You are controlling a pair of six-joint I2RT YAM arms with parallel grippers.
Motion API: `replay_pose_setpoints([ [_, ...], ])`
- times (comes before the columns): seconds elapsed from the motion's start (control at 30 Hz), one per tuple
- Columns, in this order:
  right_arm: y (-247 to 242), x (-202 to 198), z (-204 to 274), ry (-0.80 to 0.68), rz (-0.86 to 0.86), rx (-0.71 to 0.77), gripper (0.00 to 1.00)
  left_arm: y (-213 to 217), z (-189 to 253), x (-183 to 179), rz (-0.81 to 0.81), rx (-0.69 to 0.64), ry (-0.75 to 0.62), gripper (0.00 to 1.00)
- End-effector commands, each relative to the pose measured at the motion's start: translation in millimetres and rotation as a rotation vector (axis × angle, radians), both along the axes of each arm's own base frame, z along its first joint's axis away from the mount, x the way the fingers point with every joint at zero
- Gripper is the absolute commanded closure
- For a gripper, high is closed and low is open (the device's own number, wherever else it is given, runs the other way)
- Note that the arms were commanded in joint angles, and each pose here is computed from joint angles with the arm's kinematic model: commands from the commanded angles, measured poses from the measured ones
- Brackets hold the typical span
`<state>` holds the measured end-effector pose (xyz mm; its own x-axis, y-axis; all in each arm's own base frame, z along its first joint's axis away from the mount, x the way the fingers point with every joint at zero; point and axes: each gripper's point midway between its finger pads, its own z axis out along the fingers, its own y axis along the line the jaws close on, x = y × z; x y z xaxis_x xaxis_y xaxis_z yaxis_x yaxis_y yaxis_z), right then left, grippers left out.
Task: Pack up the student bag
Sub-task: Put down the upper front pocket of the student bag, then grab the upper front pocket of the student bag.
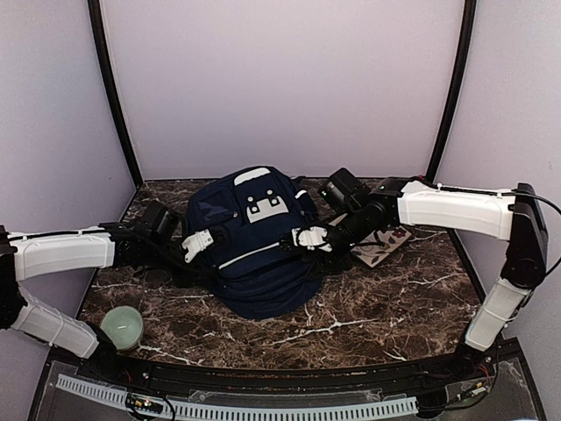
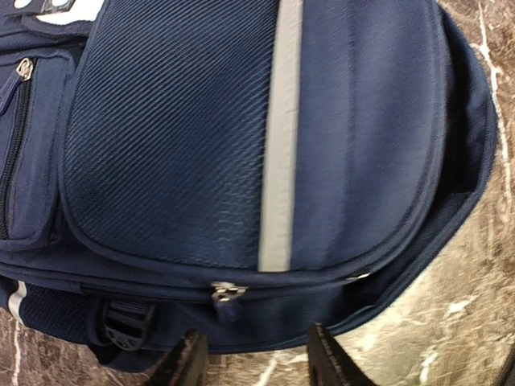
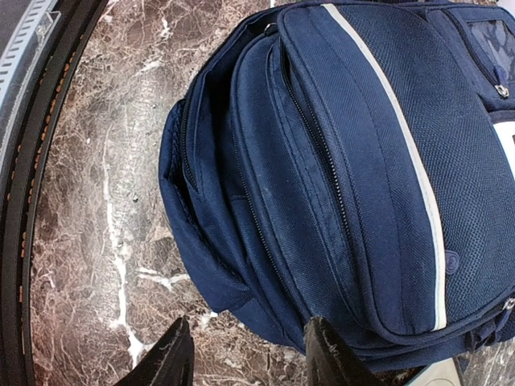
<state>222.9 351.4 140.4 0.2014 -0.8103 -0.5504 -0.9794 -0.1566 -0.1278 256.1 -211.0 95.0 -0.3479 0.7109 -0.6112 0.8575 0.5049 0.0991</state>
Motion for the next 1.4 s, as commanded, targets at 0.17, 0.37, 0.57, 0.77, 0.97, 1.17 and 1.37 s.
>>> replay_pose_setpoints([
  [0.17,5,-7,40,-0.008,0.001,0.084,0.52,3,-6,24,-0.016,-0.043,-0.022,0.5],
  [0.37,10,0,37,-0.017,-0.013,0.081,0.52,-3,-25,23,-0.05,-0.033,0.04,0.57],
  [0.57,15,3,35,-0.006,-0.024,0.092,0.52,-3,-30,24,-0.045,-0.032,0.055,0.7],
  [0.77,27,25,33,-0.053,-0.075,0.116,0.54,-3,-28,20,-0.027,-0.049,0.069,0.88],
  [0.97,61,45,45,0.05,-0.131,0.188,0.56,-1,-7,8,0.015,-0.1,0.108,0.99],
  [1.17,105,73,24,0.207,-0.257,0.237,0.57,1,4,-4,0.058,-0.159,0.123,1.0],
  [1.37,146,85,4,0.375,-0.307,0.252,0.58,0,10,-10,0.082,-0.161,0.163,1.0],
])
